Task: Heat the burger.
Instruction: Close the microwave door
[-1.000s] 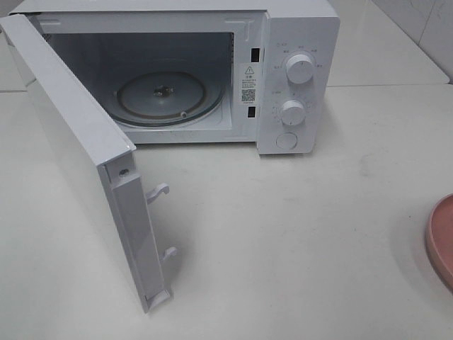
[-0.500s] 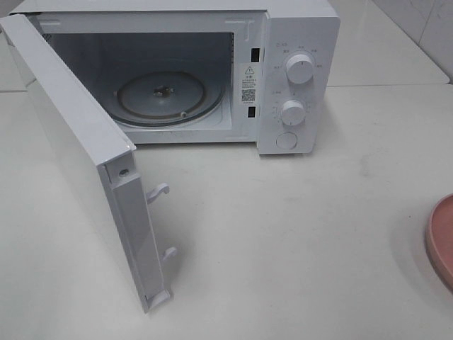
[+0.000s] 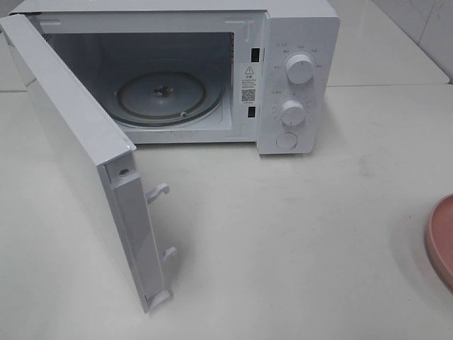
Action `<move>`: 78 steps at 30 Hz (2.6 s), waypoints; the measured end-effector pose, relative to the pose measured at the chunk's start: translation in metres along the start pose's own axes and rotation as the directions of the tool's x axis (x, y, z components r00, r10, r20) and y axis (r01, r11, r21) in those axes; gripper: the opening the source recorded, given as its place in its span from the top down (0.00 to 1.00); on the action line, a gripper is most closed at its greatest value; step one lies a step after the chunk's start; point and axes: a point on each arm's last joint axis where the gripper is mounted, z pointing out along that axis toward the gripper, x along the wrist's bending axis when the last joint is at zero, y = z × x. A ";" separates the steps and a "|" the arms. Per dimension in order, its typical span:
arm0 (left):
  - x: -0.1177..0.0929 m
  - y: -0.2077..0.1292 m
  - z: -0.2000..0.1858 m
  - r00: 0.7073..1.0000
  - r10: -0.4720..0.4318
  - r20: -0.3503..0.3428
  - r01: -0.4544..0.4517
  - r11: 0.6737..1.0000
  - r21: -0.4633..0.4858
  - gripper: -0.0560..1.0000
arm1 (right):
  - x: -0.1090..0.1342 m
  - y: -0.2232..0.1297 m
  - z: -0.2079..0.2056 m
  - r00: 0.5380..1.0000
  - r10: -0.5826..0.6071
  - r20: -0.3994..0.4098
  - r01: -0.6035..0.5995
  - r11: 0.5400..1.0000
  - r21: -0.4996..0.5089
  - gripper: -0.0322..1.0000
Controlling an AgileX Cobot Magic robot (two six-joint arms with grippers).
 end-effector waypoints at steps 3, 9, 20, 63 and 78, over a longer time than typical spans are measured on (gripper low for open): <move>0.000 0.000 0.000 1.000 0.000 0.000 0.000 1.000 0.000 0.02 | 0.000 0.000 0.000 1.000 0.000 0.000 0.000 1.000 0.000 0.22; 0.000 0.000 0.000 1.000 0.000 0.000 0.000 1.000 0.000 0.02 | 0.000 0.000 0.000 1.000 0.000 0.000 0.000 1.000 0.000 0.22; 0.000 0.000 0.000 1.000 0.000 0.000 0.000 1.000 0.000 0.02 | 0.000 0.000 0.000 1.000 0.000 0.000 0.000 1.000 0.000 0.22; 0.024 0.044 0.088 0.994 -0.079 -0.073 0.069 0.989 -0.129 0.95 | 0.000 0.000 0.000 1.000 0.000 0.000 0.000 1.000 0.000 0.22; 0.043 0.034 0.150 0.979 -0.084 -0.187 0.031 0.963 -0.266 0.95 | 0.000 0.000 0.000 1.000 0.000 0.000 0.000 1.000 0.000 0.22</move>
